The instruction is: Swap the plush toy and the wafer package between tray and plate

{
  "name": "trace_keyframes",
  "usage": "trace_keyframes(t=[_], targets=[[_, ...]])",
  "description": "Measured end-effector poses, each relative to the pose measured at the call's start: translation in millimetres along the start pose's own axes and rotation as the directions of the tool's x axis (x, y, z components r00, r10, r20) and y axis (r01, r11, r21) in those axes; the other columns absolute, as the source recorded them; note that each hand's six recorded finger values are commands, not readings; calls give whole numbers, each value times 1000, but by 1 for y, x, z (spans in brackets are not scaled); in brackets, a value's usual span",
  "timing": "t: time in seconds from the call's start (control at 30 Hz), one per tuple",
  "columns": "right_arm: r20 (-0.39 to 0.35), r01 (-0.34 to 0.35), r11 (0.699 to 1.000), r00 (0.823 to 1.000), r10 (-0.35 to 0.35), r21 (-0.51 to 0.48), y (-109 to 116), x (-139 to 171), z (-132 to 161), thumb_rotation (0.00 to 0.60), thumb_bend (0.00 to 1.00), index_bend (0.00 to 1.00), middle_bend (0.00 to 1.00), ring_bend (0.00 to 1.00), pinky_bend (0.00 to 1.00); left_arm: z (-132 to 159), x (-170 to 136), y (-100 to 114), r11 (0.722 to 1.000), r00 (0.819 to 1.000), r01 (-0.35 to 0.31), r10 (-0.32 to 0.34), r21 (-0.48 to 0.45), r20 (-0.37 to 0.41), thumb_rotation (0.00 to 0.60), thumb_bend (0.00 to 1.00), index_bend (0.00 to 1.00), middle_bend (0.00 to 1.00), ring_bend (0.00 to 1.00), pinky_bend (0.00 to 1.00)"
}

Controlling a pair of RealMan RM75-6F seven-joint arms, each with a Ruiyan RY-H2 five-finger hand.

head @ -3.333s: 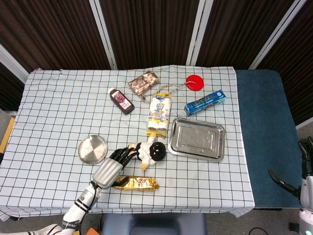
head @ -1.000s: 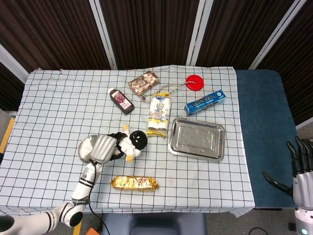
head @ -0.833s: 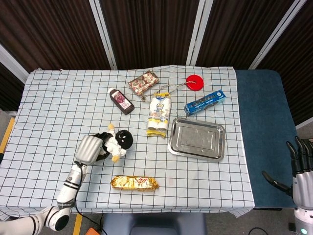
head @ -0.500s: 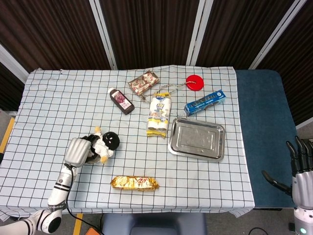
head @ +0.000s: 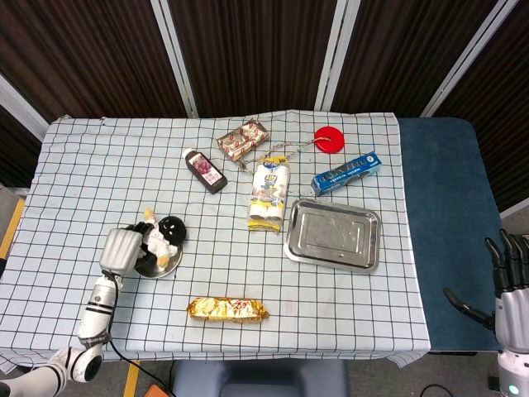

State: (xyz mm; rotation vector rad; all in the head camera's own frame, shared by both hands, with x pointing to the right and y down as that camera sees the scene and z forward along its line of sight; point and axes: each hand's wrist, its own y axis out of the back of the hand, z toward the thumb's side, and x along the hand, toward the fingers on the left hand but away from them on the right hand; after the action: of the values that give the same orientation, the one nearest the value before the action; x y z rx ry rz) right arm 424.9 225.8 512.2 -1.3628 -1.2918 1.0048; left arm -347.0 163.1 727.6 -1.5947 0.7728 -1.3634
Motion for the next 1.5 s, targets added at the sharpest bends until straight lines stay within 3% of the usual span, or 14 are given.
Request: trace_keyframes(t=[0.07, 0.13, 0.23, 0.43, 0.67, 0.77, 0.9, 1.13, 1.27, 1.37, 1.47, 1.5], targets=[[1, 0, 1000, 1000, 0, 2, 0, 0, 0, 600, 110, 14, 0, 0, 47, -1, -1, -1, 1000, 1000, 16, -16, -1, -2, 600, 462, 197, 227, 227, 294], [0, -1, 1000, 1000, 1, 3, -1, 0, 0, 600, 110, 13, 0, 0, 47, 0, -4, -1, 999, 999, 40, -40, -17, -5, 600, 449, 95, 100, 104, 207], [0, -1, 1000, 1000, 1, 5, -1, 0, 0, 600, 110, 13, 0, 0, 46, 4, -8, 1, 996, 997, 75, -75, -47, -7, 600, 437, 3, 1, 2, 124], [-1, -4, 1000, 1000, 4, 9, -2, 0, 1, 600, 110, 14, 0, 0, 46, 10, -14, 12, 989, 992, 126, -127, -77, -7, 600, 425, 0, 0, 0, 90], [-2, -2, 1000, 1000, 2, 9, -2, 0, 1, 600, 110, 13, 0, 0, 46, 12, -22, 33, 985, 991, 128, -130, -117, -8, 600, 424, 8, 0, 0, 90], [-6, -11, 1000, 1000, 11, 11, -3, 1, 1, 600, 110, 13, 0, 0, 47, 13, -28, 46, 984, 994, 104, -106, -145, -6, 600, 421, 58, 20, 0, 99], [-22, -36, 999, 999, 36, 13, -7, 2, 3, 600, 110, 9, 0, 0, 46, 6, -41, 67, 989, 1000, 25, -25, -148, -3, 600, 420, 133, 104, 66, 111], [-79, -110, 994, 991, 111, 10, -21, 1, 14, 600, 110, 0, 0, 0, 48, -37, -93, 97, 996, 997, -78, 77, -48, -18, 600, 424, 237, 172, 100, 131], [-148, -202, 979, 969, 195, -29, -35, -6, 32, 600, 111, 0, 0, 0, 50, -62, -128, 92, 999, 997, -52, 51, -16, -64, 600, 424, 249, 190, 107, 129], [-209, -290, 955, 940, 271, -65, -49, -14, 51, 600, 110, 6, 0, 0, 72, -75, -145, 82, 1000, 996, 2, -1, 19, -88, 600, 424, 266, 192, 112, 127], [-268, -396, 914, 893, 361, -91, -68, -24, 74, 600, 110, 11, 0, 0, 90, -84, -153, 74, 998, 992, 42, -37, 39, -120, 600, 424, 274, 192, 114, 122], [-291, -441, 892, 870, 398, -96, -77, -28, 84, 600, 110, 11, 0, 0, 91, -87, -156, 71, 998, 990, 54, -48, 43, -133, 600, 423, 274, 192, 114, 122]])
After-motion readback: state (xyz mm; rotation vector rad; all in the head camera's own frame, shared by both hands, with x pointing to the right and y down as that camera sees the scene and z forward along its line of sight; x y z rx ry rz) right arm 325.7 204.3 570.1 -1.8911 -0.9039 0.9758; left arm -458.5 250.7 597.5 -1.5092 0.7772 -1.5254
